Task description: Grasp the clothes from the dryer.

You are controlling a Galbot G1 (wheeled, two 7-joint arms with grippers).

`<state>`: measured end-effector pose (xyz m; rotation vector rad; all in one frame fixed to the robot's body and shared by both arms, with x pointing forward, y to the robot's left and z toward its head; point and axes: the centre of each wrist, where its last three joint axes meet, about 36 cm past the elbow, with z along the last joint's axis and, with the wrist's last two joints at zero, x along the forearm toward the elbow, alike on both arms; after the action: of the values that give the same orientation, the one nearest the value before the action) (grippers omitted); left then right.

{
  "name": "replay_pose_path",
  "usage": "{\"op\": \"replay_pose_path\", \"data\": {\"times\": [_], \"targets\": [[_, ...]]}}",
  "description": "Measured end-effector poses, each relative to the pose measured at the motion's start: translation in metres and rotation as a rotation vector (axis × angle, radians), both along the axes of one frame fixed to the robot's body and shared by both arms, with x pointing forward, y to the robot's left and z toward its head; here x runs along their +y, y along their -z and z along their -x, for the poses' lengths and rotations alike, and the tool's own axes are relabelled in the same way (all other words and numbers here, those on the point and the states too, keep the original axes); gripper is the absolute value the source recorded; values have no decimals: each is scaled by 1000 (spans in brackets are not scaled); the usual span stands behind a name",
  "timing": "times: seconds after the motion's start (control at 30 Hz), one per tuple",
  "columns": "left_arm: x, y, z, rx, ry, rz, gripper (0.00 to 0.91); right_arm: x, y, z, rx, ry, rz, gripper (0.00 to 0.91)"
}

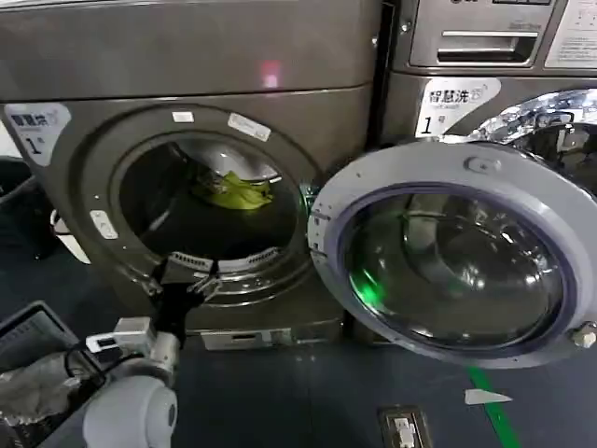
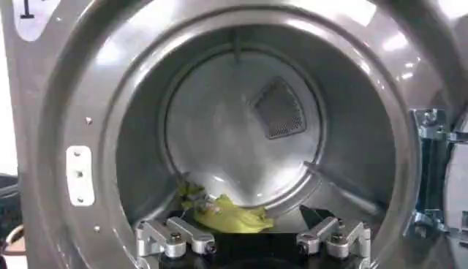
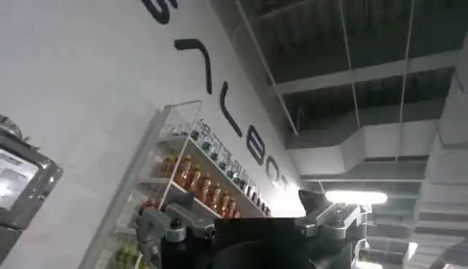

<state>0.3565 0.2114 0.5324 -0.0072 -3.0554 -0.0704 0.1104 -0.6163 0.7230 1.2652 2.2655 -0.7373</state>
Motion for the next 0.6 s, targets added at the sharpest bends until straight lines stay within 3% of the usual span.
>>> {"op": "replay_pose_path", "data": {"times": [0.6], "targets": [[0, 2, -2, -4, 5, -3, 907, 4, 1, 0, 4, 1, 0, 907]]}}
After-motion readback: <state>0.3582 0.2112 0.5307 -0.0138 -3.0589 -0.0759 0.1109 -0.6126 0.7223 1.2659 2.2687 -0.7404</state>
